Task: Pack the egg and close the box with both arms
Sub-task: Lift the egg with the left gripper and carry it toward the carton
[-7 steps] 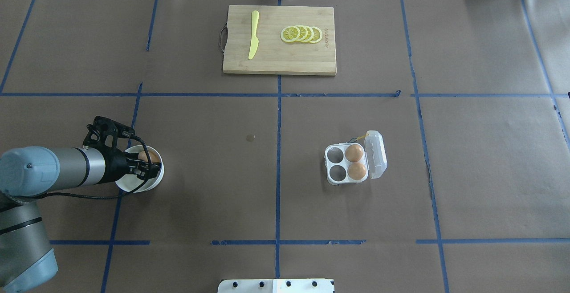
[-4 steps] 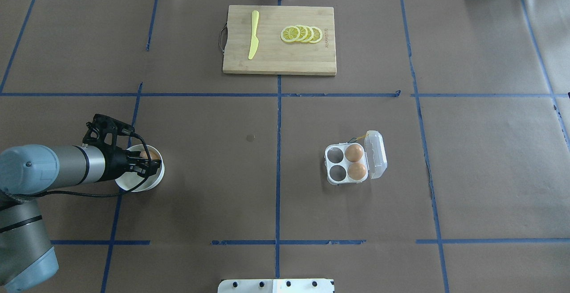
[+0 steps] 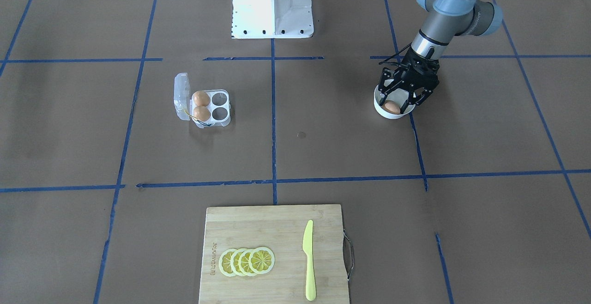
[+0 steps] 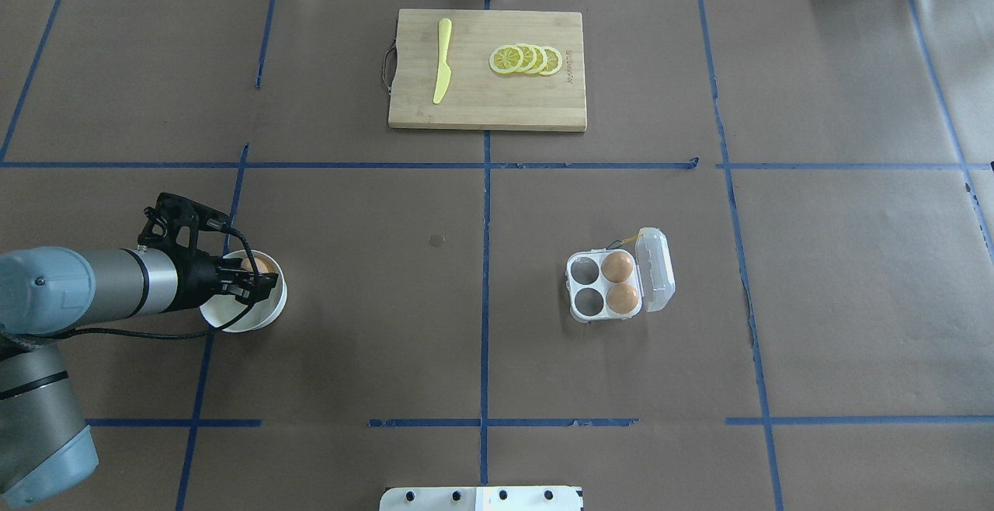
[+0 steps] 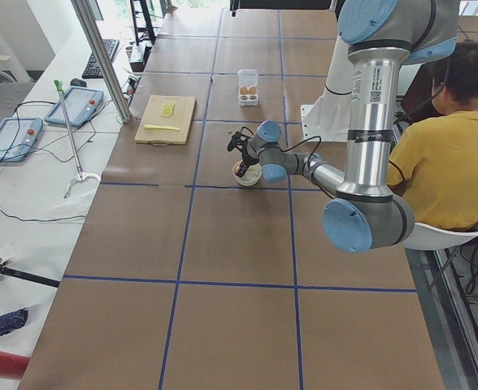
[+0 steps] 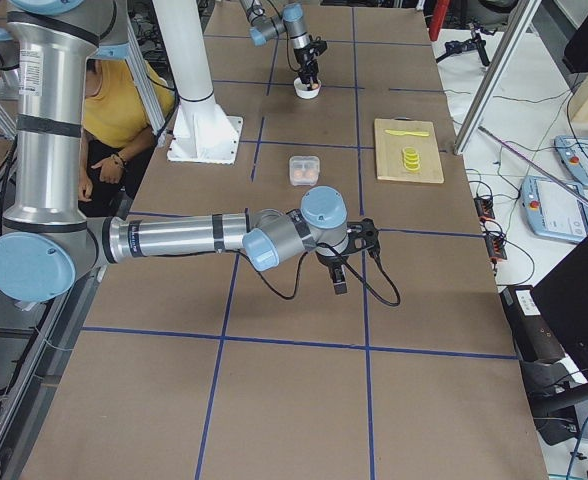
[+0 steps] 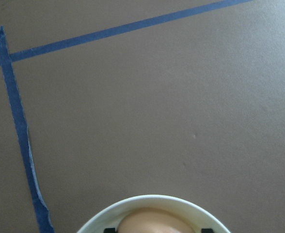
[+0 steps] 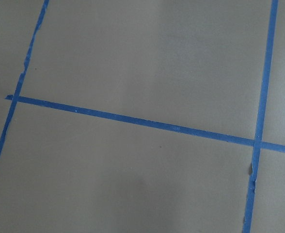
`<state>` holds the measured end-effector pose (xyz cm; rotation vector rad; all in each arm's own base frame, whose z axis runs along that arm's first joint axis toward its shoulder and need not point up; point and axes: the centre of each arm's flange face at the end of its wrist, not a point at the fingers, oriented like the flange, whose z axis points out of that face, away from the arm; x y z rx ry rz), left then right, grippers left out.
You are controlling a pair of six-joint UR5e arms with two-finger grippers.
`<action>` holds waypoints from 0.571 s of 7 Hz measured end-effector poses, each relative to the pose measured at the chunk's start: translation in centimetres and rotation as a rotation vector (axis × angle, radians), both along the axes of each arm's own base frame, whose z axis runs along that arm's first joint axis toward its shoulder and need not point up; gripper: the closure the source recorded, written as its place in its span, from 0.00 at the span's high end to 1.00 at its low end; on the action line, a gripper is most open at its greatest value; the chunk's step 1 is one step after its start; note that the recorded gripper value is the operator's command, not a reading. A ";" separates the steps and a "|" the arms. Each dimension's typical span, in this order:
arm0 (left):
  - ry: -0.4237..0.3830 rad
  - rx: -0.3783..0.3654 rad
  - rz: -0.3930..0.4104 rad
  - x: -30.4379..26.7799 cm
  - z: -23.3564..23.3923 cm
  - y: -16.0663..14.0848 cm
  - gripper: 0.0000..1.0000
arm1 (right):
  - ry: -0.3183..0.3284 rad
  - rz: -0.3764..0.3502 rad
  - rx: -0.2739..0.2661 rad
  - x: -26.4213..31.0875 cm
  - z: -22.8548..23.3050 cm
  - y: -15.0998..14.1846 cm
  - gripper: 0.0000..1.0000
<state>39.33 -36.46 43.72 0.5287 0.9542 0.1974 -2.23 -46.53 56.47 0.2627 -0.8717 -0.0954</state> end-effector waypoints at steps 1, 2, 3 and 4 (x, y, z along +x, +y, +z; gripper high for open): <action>0.005 0.006 -0.003 -0.6 -0.2 -0.2 0.27 | 0.000 0.000 0.001 0.0 0.0 0.0 1.00; 0.003 0.027 -0.007 -1.6 -0.4 -0.5 0.28 | 0.000 0.000 0.001 0.0 0.0 0.0 1.00; 0.004 0.064 -0.001 -3.3 -0.5 -0.8 0.28 | 0.000 0.000 0.001 0.0 0.0 0.0 1.00; 0.035 0.096 0.022 -5.3 -0.6 -0.8 0.28 | 0.000 0.001 0.000 0.0 0.0 0.0 1.00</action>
